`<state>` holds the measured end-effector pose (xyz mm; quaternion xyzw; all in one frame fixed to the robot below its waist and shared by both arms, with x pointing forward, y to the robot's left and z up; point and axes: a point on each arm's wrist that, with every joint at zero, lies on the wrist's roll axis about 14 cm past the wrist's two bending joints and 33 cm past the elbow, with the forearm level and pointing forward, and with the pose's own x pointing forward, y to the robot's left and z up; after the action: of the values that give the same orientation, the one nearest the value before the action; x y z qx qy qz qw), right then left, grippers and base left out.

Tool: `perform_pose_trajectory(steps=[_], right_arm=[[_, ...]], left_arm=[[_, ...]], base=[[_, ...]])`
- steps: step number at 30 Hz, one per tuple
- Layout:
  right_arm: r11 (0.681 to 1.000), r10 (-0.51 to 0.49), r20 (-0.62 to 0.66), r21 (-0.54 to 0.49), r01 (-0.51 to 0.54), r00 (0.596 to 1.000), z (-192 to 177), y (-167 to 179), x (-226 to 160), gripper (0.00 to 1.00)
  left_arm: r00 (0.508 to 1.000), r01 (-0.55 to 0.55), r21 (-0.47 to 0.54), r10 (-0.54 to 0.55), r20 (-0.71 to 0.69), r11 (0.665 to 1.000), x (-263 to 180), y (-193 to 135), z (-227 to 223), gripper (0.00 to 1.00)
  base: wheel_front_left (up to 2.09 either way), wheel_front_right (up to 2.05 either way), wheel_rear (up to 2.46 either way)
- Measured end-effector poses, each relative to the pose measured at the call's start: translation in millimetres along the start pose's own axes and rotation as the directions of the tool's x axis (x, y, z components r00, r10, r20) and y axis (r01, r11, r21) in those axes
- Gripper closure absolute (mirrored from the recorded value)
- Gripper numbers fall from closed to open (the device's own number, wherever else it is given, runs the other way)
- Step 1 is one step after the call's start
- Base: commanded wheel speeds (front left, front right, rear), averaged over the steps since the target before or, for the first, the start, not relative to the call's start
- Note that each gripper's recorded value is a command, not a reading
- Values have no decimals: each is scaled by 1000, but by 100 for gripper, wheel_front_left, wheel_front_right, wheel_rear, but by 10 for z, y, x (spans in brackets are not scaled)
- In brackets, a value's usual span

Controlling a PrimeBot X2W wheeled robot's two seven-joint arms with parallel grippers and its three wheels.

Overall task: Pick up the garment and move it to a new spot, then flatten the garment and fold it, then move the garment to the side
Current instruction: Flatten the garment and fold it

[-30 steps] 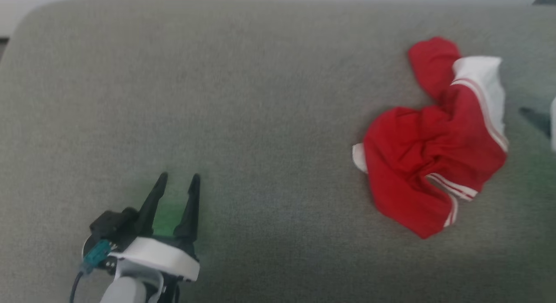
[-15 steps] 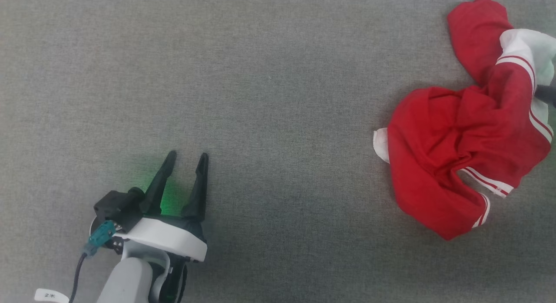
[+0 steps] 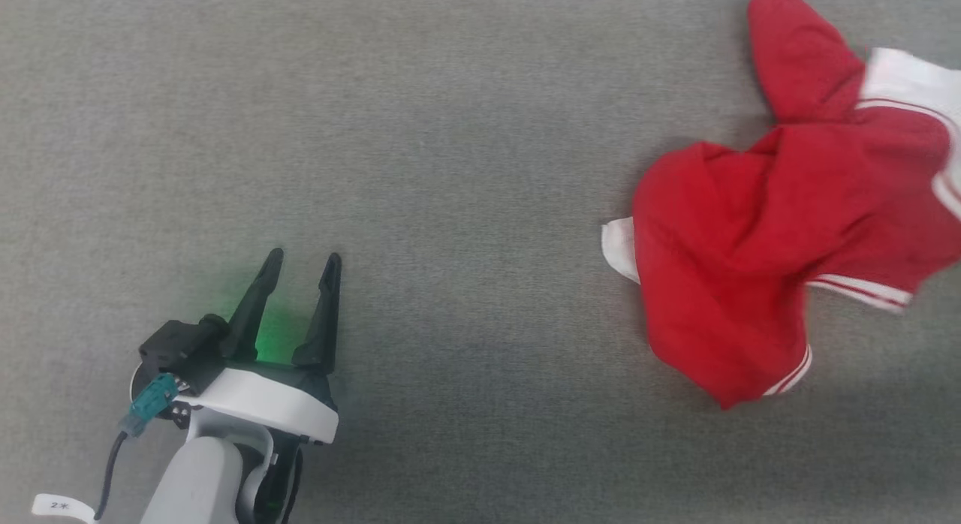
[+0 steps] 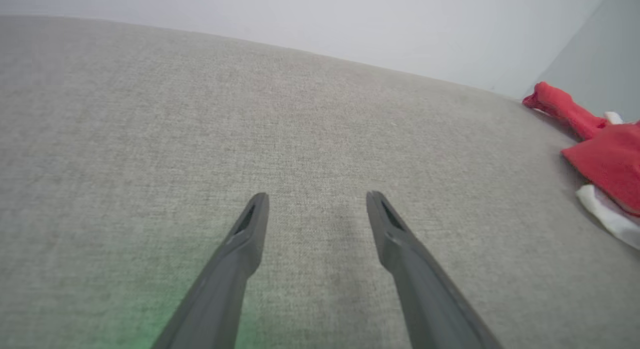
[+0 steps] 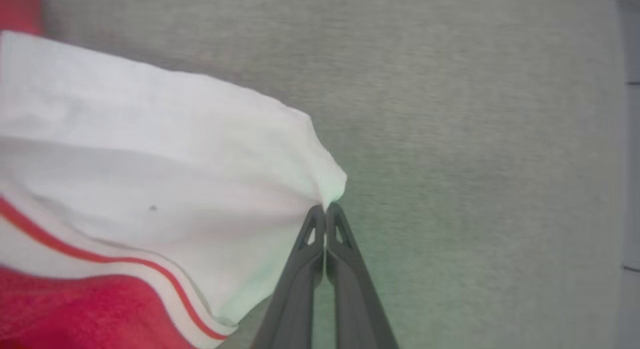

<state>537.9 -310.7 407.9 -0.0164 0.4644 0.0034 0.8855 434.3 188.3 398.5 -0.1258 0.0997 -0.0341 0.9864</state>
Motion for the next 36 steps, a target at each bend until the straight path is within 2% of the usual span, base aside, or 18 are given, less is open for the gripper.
perform_pose_trajectory(steps=[4, 7, 9, 13, 15, 18, 19, 20, 21, 26, 28, 30, 32, 35, 36], right_arm=[[991, -110, 27, 79, 108, 994, -130, -550, -192, 100], [970, -199, 33, 148, 192, 979, -292, -951, -325, 100], [938, -288, 37, 211, 275, 957, -465, -1313, -450, 100], [873, -429, 82, 293, 390, 899, -595, -1798, -681, 100], [853, -467, 69, 299, 428, 882, -719, -1900, -725, 100], [856, -433, 66, 344, 387, 899, -869, -1724, -589, 100], [860, -424, 77, 347, 375, 902, -882, -1669, -561, 93], [860, -426, 98, 352, 369, 899, -869, -1651, -568, 66], [857, -432, 120, 363, 366, 894, -850, -1658, -601, 0], [866, -443, 209, 351, 356, 872, -836, -1618, -767, 0], [875, -448, 290, 335, 349, 846, -726, -1619, -911, 0], [883, -450, 387, 329, 336, 805, -596, -1617, -1094, 0], [908, -413, 500, 289, 304, 761, -426, -1479, -1243, 0], [948, -319, 620, 205, 245, 717, -296, -1147, -1383, 0], [953, -302, 642, 198, 228, 704, -296, -1084, -1431, 0]], left_arm=[[999, 33, 8, -33, 6, 999, 58, -75, 18, 0], [998, 59, 15, -59, 7, 998, 110, -132, 21, 0], [997, 79, 25, -80, 11, 997, 166, -165, 37, 0], [994, 107, 43, -107, 11, 993, 223, -202, 51, 0], [993, 118, 51, -118, 9, 992, 245, -209, 55, 0], [989, 148, 59, -149, 11, 987, 288, -267, 82, 0], [987, 160, 64, -161, 8, 985, 294, -287, 85, 0], [984, 175, 73, -176, 2, 982, 296, -310, 85, 0], [980, 199, 89, -200, -3, 976, 303, -352, 95, 0], [939, 342, 184, -340, -45, 921, 358, -591, 240, 0], [914, 405, 222, -392, -102, 887, 393, -704, 322, 0], [878, 479, 262, -449, -166, 838, 411, -879, 429, 0], [838, 542, 267, -488, -245, 797, 417, -1064, 505, 0], [751, 646, 255, -541, -379, 719, 351, -1402, 502, 0], [710, 687, 256, -555, -433, 680, 300, -1527, 478, 0]], base=[[0, 0, 0], [0, 0, 0], [0, 0, 0], [0, 0, 0], [0, 0, 0], [0, 0, 0], [0, 0, 0], [0, 0, 0], [0, 0, 0], [0, 0, 0], [0, 0, 0], [0, 0, 0], [0, 0, 0], [0, 0, 0], [0, 0, 0]])
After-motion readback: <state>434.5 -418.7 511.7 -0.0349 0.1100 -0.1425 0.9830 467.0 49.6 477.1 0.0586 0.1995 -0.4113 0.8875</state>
